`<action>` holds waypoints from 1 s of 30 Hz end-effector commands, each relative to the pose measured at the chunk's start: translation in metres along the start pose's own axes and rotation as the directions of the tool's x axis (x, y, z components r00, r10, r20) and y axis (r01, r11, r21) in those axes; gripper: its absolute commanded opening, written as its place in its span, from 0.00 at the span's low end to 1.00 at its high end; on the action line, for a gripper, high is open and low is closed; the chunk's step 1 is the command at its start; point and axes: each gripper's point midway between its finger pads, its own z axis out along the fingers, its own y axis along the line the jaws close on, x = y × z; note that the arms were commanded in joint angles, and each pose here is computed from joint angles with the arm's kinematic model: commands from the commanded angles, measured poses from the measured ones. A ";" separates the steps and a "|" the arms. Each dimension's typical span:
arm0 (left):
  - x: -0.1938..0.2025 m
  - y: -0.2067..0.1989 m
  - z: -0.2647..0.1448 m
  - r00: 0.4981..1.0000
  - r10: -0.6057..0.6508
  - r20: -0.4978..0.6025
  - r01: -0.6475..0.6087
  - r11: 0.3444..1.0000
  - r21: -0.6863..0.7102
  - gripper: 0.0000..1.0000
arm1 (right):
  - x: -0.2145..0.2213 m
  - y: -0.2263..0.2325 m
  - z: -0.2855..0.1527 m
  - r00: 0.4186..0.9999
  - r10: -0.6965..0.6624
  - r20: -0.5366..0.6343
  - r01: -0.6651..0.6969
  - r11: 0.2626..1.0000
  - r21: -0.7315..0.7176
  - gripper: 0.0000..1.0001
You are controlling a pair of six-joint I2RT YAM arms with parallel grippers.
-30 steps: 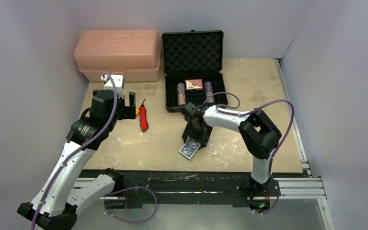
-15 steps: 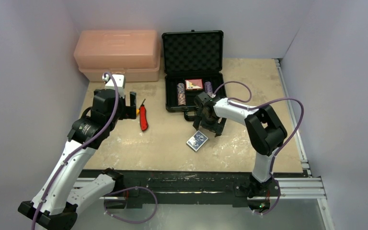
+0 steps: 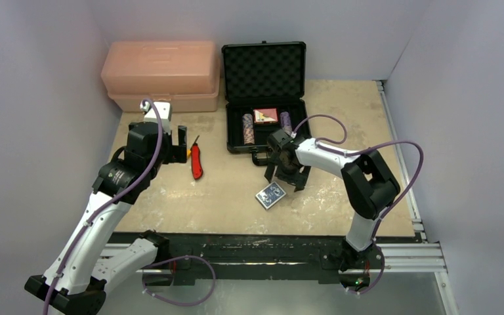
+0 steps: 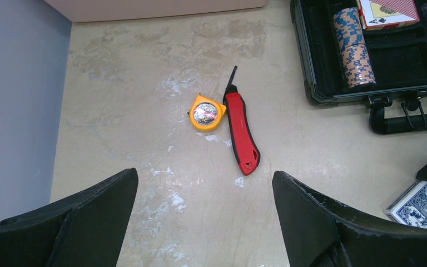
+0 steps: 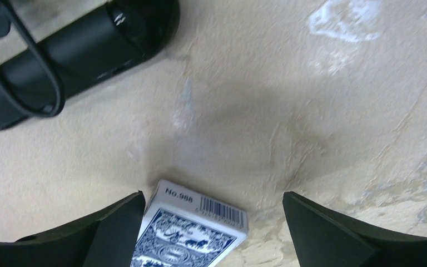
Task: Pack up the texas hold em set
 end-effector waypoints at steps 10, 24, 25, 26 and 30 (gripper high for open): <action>-0.011 0.001 -0.004 0.999 -0.009 0.047 0.008 1.000 0.011 0.91 | 0.043 0.031 -0.013 0.993 0.027 -0.114 -0.039 0.994 -0.100 0.99; -0.011 0.001 -0.006 0.998 -0.013 0.054 0.012 1.000 0.016 0.91 | 0.073 0.036 -0.007 0.989 0.009 -0.151 -0.020 0.997 -0.072 0.99; -0.011 0.001 -0.006 0.998 -0.012 0.054 0.012 1.000 0.016 0.91 | 0.071 0.037 -0.007 0.990 0.004 -0.143 -0.015 0.997 -0.076 0.99; -0.011 0.001 -0.006 0.998 -0.012 0.055 0.012 1.000 0.014 0.91 | 0.069 0.038 -0.007 0.991 0.000 -0.133 -0.010 0.997 -0.076 0.98; -0.011 0.001 -0.005 0.999 -0.011 0.052 0.011 1.000 0.013 0.91 | 0.064 0.045 -0.008 0.993 -0.012 -0.116 0.002 0.996 -0.091 0.94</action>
